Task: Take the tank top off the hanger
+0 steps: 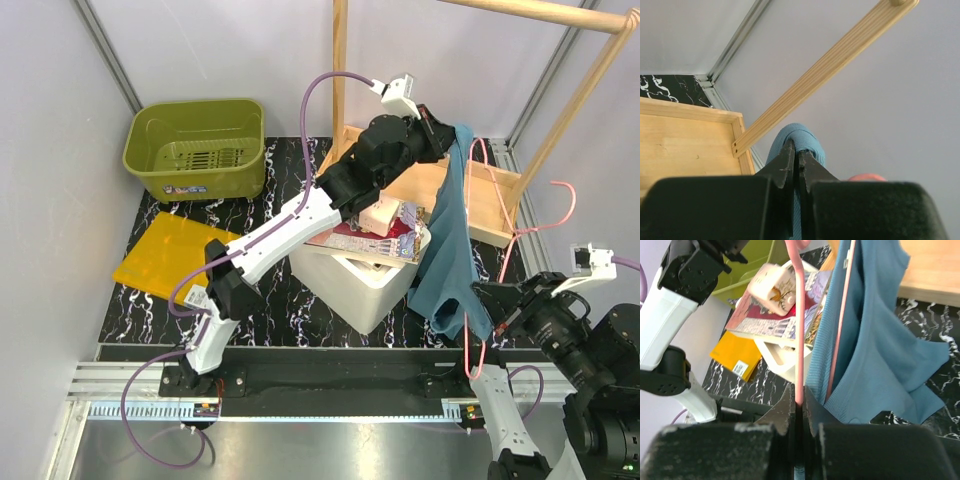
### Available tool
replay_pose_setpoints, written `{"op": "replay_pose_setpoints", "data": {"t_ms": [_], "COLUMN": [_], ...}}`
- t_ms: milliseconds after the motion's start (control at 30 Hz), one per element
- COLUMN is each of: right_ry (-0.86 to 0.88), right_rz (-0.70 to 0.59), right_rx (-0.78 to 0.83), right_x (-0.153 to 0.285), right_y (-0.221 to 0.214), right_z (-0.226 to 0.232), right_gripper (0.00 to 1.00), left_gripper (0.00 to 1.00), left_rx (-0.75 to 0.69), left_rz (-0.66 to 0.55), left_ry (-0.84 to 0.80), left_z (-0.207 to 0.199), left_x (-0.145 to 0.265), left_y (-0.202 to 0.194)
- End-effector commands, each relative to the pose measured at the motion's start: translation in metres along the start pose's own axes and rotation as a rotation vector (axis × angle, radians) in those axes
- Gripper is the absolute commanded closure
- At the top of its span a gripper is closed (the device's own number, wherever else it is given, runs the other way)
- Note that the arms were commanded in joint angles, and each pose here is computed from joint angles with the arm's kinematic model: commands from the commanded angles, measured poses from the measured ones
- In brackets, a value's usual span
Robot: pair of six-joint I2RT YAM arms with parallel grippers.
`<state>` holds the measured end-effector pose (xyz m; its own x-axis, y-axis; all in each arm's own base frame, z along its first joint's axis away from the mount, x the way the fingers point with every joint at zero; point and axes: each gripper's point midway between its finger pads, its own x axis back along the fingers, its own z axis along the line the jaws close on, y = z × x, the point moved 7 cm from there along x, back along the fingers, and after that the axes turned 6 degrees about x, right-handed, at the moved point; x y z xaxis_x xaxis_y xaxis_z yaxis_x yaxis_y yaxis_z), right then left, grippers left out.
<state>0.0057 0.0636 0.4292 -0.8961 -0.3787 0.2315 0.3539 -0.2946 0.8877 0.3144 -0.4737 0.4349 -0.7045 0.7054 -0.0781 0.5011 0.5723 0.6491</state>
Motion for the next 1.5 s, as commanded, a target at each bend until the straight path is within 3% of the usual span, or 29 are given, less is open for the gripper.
{"op": "replay_pose_setpoints", "data": {"t_ms": [0, 333, 767, 900, 1100, 1133, 1333, 1367, 1467], "right_ry": [-0.096, -0.127, -0.158, -0.187, -0.221, -0.227, -0.226, -0.228, -0.241], "right_rz": [0.102, 0.105, 0.244, 0.268, 0.291, 0.303, 0.330, 0.327, 0.324], "right_rx": [-0.048, -0.138, -0.366, -0.412, -0.468, -0.484, -0.522, -0.525, -0.530], "right_x": [0.012, -0.015, -0.059, -0.073, -0.090, -0.096, -0.119, -0.121, -0.129], "right_y": [-0.012, 0.038, 0.045, 0.053, 0.062, 0.062, 0.064, 0.065, 0.066], "right_z": [-0.005, -0.003, -0.015, -0.020, -0.027, -0.030, -0.039, -0.040, -0.045], "right_gripper": [1.00, 1.00, 1.00, 1.00, 1.00, 1.00, 1.00, 1.00, 1.00], "left_gripper": [1.00, 0.99, 0.79, 0.49, 0.36, 0.27, 0.11, 0.02, 0.01], "left_rx": [0.027, 0.038, 0.003, 0.001, -0.015, -0.007, 0.009, 0.007, 0.001], "left_rz": [-0.073, -0.052, -0.032, -0.036, -0.018, -0.023, 0.006, 0.008, 0.025], "left_ry": [-0.047, -0.073, -0.067, -0.100, -0.174, -0.197, -0.269, -0.275, -0.292], "left_z": [-0.011, 0.005, 0.023, 0.020, 0.007, 0.001, -0.015, -0.016, -0.021], "left_x": [-0.003, -0.015, -0.023, -0.021, -0.008, -0.005, 0.008, 0.010, 0.019], "left_y": [0.023, 0.023, 0.019, 0.031, 0.047, 0.052, 0.064, 0.066, 0.074]}}
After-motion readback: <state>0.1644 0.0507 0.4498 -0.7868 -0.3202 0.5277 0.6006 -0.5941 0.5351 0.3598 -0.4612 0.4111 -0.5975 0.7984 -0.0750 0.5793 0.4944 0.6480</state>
